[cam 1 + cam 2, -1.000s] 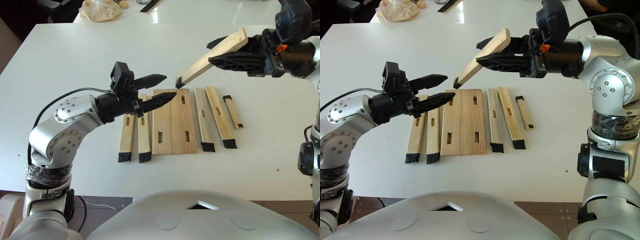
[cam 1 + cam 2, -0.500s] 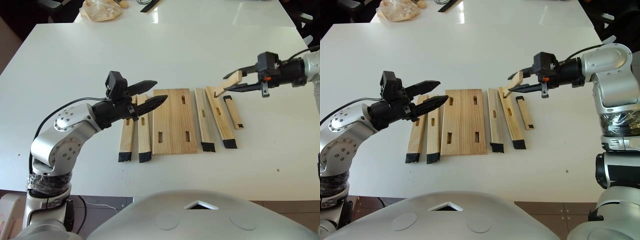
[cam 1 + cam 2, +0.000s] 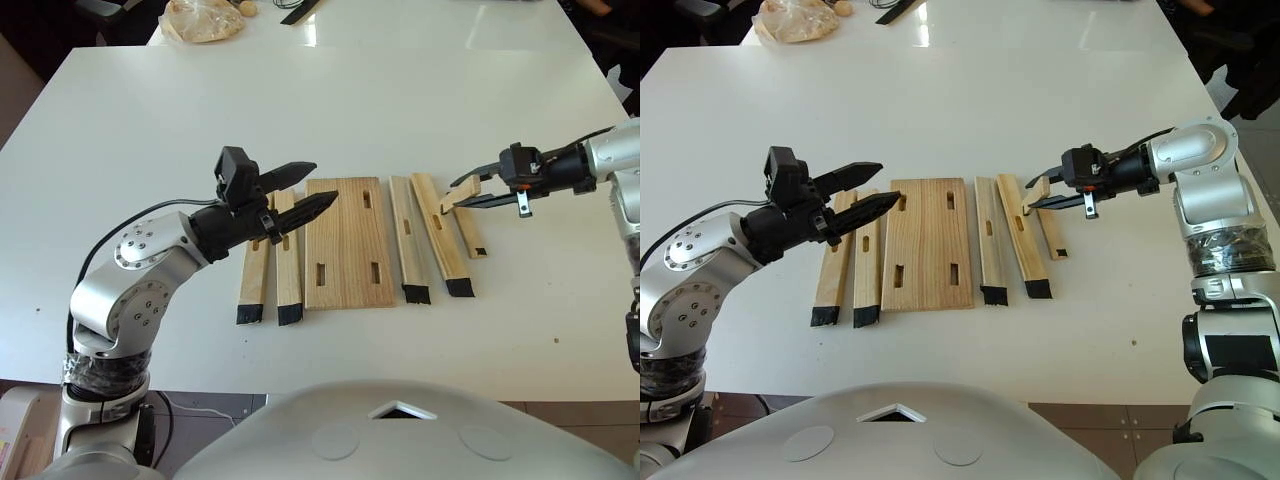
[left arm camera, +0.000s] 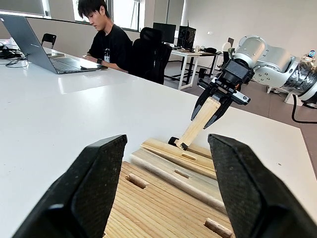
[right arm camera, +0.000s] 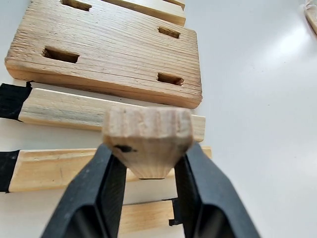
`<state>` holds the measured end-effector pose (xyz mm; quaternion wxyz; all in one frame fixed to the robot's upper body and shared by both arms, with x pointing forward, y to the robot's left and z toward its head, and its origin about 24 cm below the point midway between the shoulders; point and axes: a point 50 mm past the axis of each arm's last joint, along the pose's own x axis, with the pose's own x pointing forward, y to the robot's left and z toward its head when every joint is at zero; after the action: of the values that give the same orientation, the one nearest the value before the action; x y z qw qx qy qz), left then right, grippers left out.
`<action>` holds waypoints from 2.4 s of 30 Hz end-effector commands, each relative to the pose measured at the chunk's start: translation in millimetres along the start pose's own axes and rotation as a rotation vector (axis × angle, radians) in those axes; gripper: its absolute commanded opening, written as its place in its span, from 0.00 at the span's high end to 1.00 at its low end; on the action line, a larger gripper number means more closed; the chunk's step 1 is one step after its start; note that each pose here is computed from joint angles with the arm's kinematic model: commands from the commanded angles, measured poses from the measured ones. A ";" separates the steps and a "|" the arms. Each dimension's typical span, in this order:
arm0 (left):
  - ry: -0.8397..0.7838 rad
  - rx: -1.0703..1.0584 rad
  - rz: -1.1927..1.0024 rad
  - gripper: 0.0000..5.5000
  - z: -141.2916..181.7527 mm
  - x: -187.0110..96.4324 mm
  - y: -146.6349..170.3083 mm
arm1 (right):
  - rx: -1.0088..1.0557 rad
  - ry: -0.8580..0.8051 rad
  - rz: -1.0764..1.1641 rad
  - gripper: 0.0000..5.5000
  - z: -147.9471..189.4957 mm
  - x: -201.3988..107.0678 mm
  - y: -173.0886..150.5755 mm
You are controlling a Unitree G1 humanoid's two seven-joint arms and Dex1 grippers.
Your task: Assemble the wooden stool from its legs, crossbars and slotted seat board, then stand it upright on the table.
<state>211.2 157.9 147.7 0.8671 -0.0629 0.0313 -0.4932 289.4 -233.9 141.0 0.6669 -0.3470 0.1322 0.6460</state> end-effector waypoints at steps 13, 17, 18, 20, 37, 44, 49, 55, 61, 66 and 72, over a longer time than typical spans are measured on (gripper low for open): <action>0.019 0.015 0.001 0.45 -1.9 -0.6 -2.8 | 0.007 -0.067 0.007 0.76 13.4 0.3 3.2; 0.021 0.020 -0.002 0.45 -2.3 0.4 -3.5 | 0.015 -0.066 0.015 0.76 13.3 0.1 4.8; 0.021 0.021 -0.003 0.45 -2.2 0.3 -3.6 | 0.016 -0.064 0.016 0.76 12.9 0.0 5.5; 0.023 0.023 -0.003 0.45 -2.4 -0.5 -3.9 | 0.017 -0.067 0.019 0.76 14.1 -0.1 6.1; 0.031 0.016 -0.015 0.45 -6.8 0.0 -8.0 | 0.087 -0.028 0.122 0.76 -9.2 15.7 29.2; 0.037 0.011 -0.036 0.45 -6.4 2.0 -9.8 | 0.181 0.065 0.231 0.76 -18.9 29.3 26.9; 0.050 0.005 -0.060 0.45 -5.4 2.7 -9.9 | 0.250 0.099 0.195 0.76 -30.4 35.4 10.3; 0.067 -0.010 -0.095 0.45 -5.4 3.8 -11.4 | 0.392 0.050 0.190 0.76 -50.6 49.2 18.5; 0.088 -0.026 -0.126 0.45 -7.5 3.9 -13.9 | 0.469 -0.054 0.141 0.70 -53.5 61.6 27.5; 0.091 -0.033 -0.127 0.45 -8.7 2.9 -15.7 | 0.496 -0.100 0.084 0.56 -52.9 60.4 30.3; 0.083 -0.036 -0.104 0.45 -10.5 1.5 -16.0 | 0.488 -0.238 -0.059 0.56 -32.3 36.4 8.1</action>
<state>198.9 147.3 140.3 0.8337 -0.0608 0.0720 -0.5441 287.4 -226.8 64.9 0.7379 -0.1189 0.2447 0.6177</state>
